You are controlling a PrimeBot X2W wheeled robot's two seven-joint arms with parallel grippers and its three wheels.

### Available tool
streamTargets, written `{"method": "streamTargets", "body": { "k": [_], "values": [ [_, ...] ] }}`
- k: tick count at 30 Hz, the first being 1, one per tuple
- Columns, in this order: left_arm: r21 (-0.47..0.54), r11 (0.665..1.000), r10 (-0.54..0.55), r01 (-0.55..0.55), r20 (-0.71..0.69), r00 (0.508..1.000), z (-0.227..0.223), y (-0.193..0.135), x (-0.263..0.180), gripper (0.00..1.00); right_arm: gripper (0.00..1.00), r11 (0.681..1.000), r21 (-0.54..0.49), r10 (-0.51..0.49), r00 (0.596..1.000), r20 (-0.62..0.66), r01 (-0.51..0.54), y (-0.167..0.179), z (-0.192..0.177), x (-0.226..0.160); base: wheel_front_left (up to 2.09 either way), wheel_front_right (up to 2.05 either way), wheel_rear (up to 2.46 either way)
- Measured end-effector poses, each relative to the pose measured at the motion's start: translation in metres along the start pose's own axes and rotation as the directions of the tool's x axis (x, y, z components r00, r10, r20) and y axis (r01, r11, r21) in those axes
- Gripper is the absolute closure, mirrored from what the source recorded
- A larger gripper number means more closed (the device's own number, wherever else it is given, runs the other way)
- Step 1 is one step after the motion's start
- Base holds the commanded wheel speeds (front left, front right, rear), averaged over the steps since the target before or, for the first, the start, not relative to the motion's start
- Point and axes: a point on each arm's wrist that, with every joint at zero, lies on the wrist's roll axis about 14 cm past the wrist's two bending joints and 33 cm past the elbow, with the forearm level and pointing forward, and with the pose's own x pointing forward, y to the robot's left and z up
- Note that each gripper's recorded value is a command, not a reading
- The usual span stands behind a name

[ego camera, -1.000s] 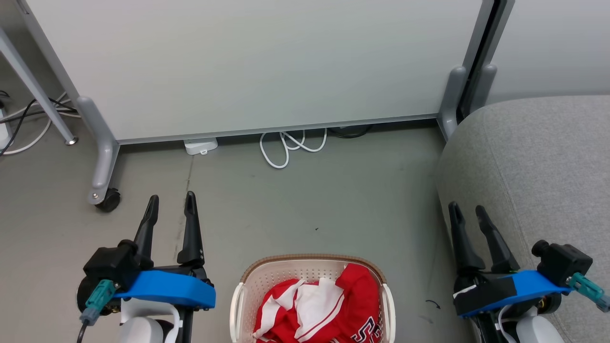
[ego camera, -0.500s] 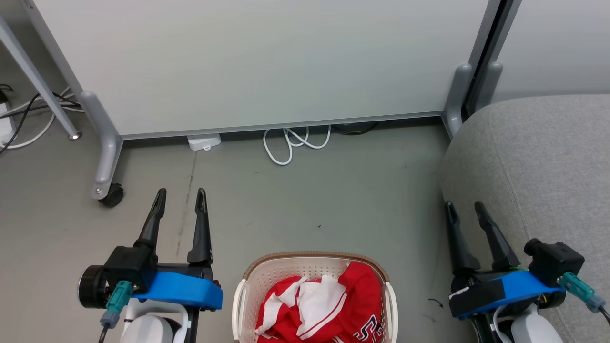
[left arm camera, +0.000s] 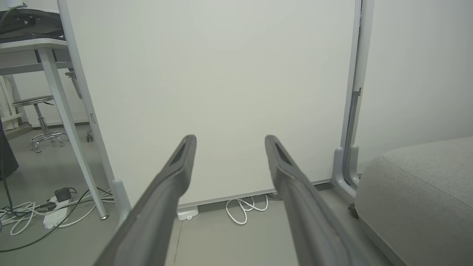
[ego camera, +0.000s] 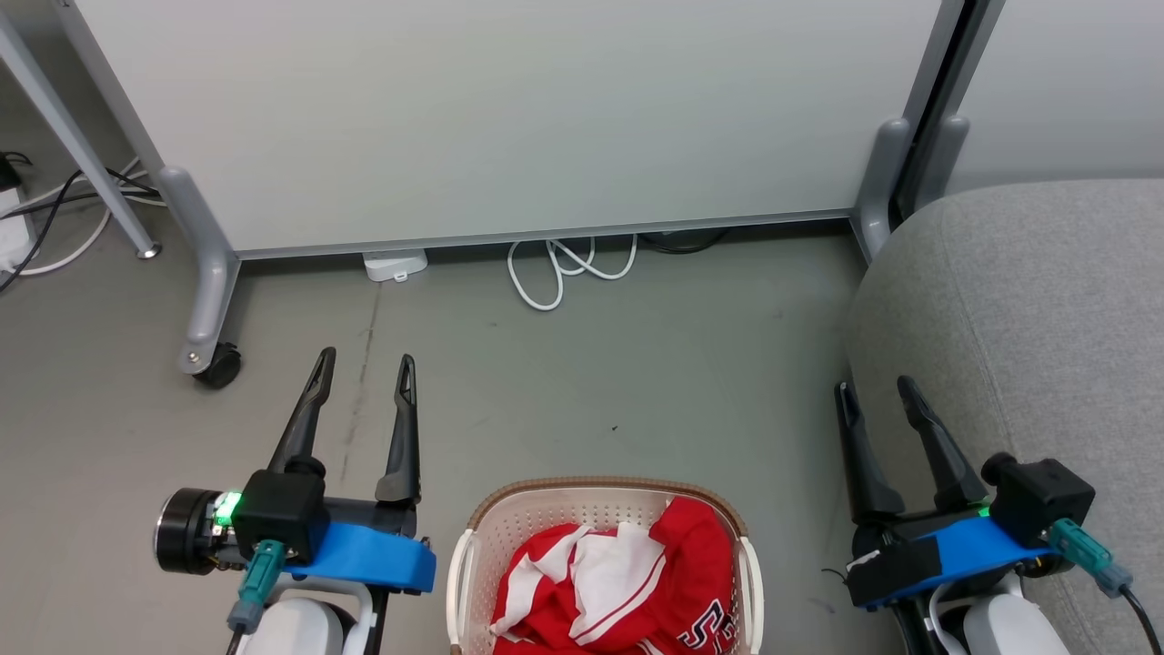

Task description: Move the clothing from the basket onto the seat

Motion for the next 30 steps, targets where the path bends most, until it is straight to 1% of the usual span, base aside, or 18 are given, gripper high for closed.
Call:
{"method": "streamTargets", "body": {
  "k": [12,18,30],
  "values": [
    [0.094,0.995,-0.029,0.027,0.023,0.999,0.0042,-0.0057,-0.0013,0.00,0.00,0.996,-0.078,0.034,0.999,0.003,-0.034,0.0074,-0.0005,0.0007,0.00,0.00,0.00],
    [0.098,0.995,-0.029,0.026,0.023,0.999,0.0043,-0.0053,-0.0011,0.00,0.00,0.995,-0.096,0.014,1.000,0.001,-0.014,-0.0005,-0.0007,0.0011,0.00,0.00,0.00],
    [0.100,0.995,-0.027,0.024,0.026,0.999,0.0053,-0.0043,-0.0013,0.00,0.00,0.995,-0.096,0.013,1.000,-0.001,-0.013,-0.0009,-0.0010,0.0004,0.00,0.00,0.00]
  ]
}}
